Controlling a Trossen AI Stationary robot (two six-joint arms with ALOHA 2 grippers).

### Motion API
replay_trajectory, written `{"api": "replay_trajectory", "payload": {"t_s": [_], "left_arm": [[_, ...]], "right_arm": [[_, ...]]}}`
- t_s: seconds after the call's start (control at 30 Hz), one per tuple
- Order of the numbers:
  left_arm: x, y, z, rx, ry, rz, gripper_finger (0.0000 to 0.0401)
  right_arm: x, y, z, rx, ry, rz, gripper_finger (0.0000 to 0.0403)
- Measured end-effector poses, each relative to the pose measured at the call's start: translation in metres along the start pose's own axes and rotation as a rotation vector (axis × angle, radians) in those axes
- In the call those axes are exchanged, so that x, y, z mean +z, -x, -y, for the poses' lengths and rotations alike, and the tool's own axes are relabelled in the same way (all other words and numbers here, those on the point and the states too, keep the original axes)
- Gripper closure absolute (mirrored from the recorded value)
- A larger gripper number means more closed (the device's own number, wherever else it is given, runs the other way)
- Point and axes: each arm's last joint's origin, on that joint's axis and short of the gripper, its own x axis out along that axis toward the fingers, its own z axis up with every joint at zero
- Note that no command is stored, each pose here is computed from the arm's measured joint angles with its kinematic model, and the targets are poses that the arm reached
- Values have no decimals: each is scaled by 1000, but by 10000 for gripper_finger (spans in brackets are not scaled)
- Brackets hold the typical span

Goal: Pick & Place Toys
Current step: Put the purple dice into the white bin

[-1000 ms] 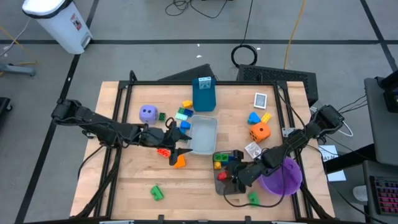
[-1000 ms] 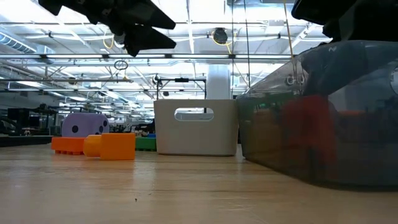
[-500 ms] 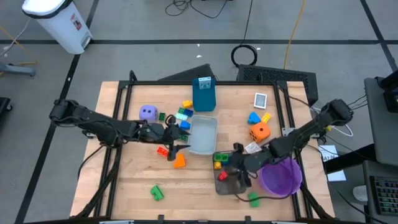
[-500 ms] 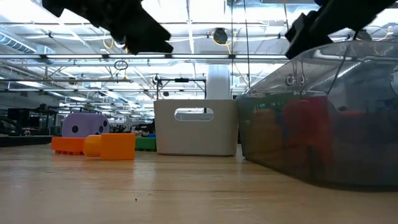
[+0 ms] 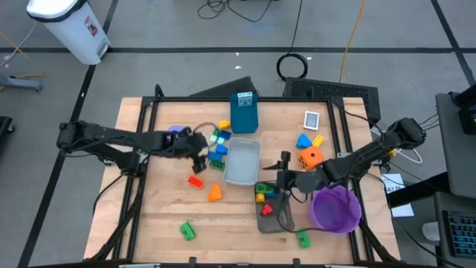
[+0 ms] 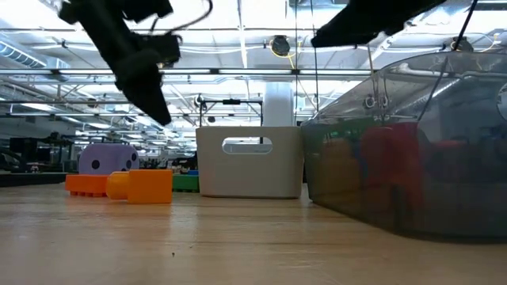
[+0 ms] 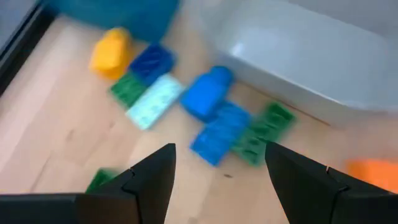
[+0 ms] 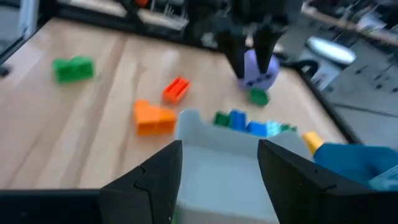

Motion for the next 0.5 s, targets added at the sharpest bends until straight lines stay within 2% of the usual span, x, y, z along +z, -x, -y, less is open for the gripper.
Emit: {"api": "replay_trajectory", "payload": {"t_s": [0.2, 0.5], "left_arm": [[3, -9, -43, 89, 115, -65, 146], [-6, -11, -89, 284, 331, -158, 146]], "right_arm": [[-19, -11, 22, -87, -81, 110, 204], [-38, -15, 37, -146, -140, 143, 201]]}}
